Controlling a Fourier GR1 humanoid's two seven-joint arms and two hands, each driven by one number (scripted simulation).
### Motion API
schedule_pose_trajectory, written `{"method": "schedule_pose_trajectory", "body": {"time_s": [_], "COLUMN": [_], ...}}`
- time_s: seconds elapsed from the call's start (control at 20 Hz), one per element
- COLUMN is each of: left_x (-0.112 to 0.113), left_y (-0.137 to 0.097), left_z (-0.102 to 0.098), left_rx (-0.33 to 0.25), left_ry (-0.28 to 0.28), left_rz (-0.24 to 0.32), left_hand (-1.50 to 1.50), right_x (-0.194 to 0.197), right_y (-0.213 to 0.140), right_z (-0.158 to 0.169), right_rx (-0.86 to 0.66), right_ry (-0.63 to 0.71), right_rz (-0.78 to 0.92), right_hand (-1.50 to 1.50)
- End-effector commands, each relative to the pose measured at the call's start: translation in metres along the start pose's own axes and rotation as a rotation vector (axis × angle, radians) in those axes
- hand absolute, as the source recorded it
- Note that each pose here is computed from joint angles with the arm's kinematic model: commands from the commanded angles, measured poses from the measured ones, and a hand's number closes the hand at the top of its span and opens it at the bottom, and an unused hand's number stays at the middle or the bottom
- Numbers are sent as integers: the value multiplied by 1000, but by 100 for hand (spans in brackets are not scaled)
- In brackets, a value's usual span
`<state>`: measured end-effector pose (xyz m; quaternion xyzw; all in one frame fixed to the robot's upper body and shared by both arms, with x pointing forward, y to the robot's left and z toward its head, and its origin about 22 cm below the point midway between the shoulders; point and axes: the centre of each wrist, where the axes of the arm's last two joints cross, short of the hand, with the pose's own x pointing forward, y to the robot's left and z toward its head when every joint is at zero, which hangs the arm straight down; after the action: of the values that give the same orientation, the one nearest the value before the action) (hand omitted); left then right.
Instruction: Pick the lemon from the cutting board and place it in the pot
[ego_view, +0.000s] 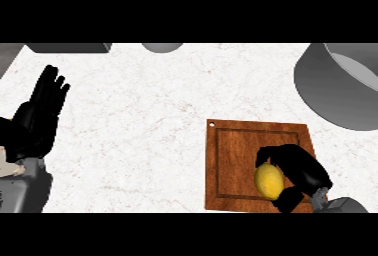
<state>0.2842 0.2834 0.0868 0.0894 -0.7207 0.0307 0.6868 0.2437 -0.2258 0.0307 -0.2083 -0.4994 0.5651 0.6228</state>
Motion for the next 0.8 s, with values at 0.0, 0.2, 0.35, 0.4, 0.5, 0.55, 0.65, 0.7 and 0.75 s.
{"method": "schedule_pose_trajectory", "body": {"time_s": [0.0, 0.2, 0.35, 0.4, 0.5, 0.55, 0.65, 0.7, 0.75], "left_x": [-3, -5, 0, 2, -4, -13, -9, -4, -9], "left_y": [-1, 7, -13, -5, -9, -4, 13, 7, 3], "left_z": [1, 6, -5, 1, 0, 7, 9, 2, 3], "left_rx": [6, -8, 2, 7, 1, 13, 26, 17, 36], "left_ry": [6, -1, 3, 12, 1, -26, -8, 18, 25], "left_rz": [-5, -2, 9, 6, 16, -12, -7, 6, 7], "left_hand": [0, 0, 0, 0, 0, 0, 0, 0, 0], "right_x": [21, 43, 19, 24, 32, 30, 24, 25, 28], "right_y": [10, 17, 2, -3, -16, -27, -42, -49, -53], "right_z": [12, 36, 55, 71, 86, 78, 89, 99, 102], "right_rx": [134, 121, 78, 50, -41, -138, -297, -372, -430], "right_ry": [-220, -326, -328, -336, -335, -342, -333, -328, -337], "right_rz": [113, 154, 158, 153, 102, 46, -58, -48, -95], "right_hand": [150, 150, 150, 150, 150, 150, 150, 150, 150]}}
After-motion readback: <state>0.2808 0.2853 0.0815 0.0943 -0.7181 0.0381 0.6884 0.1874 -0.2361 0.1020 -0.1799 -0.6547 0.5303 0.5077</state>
